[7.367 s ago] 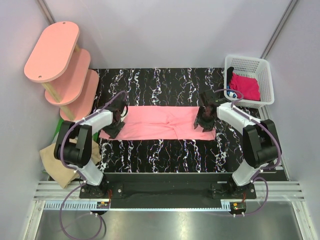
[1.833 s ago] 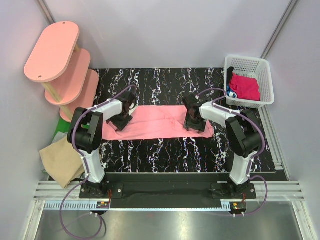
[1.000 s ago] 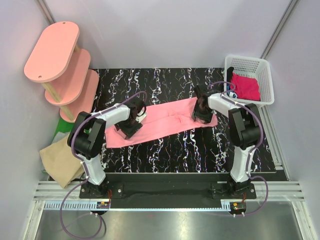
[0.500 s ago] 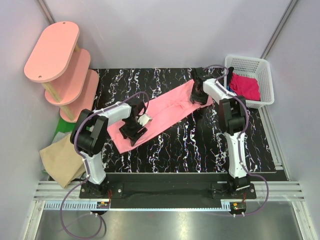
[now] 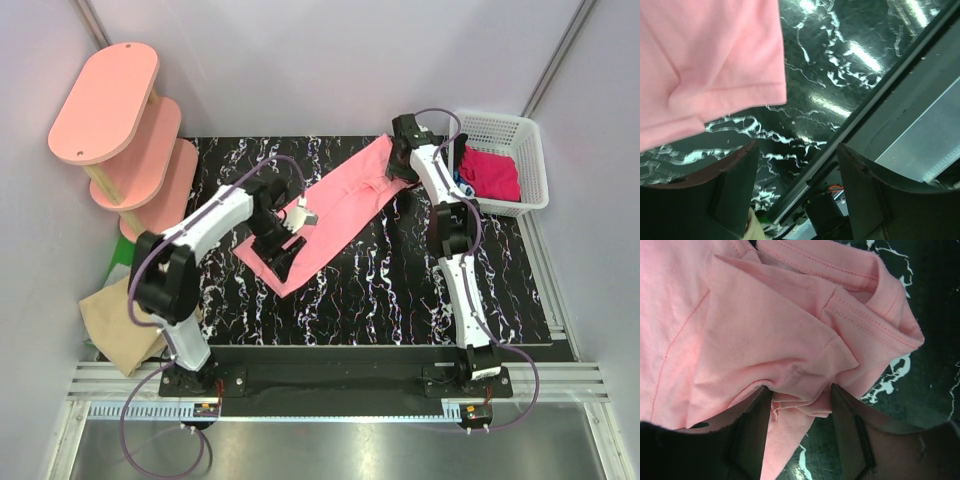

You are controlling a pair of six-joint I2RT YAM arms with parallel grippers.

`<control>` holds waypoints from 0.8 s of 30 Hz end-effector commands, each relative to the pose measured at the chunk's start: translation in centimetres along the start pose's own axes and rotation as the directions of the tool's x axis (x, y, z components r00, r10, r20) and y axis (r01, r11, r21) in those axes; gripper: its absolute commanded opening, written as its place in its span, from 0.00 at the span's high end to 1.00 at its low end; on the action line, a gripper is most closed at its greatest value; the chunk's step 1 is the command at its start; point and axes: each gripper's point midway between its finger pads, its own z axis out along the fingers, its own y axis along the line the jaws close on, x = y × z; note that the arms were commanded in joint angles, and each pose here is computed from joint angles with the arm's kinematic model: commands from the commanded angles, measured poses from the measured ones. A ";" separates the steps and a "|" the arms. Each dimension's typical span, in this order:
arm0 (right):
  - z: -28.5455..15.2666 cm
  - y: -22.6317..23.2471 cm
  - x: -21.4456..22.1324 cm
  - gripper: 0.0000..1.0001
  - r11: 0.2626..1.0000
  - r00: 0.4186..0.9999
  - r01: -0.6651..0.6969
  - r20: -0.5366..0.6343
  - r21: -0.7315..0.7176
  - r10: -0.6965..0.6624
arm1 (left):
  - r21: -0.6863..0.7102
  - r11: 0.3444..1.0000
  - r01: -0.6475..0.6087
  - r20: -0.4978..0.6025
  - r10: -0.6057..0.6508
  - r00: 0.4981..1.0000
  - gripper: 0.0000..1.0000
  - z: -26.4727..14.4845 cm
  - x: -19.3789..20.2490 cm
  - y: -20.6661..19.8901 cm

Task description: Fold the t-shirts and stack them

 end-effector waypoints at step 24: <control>-11.7 1.3 0.2 0.23 0.997 0.998 0.051 -0.022 -0.059 -0.052 | -0.687 0.715 0.126 -0.053 -0.221 0.974 0.41 0.3 0.5 18.5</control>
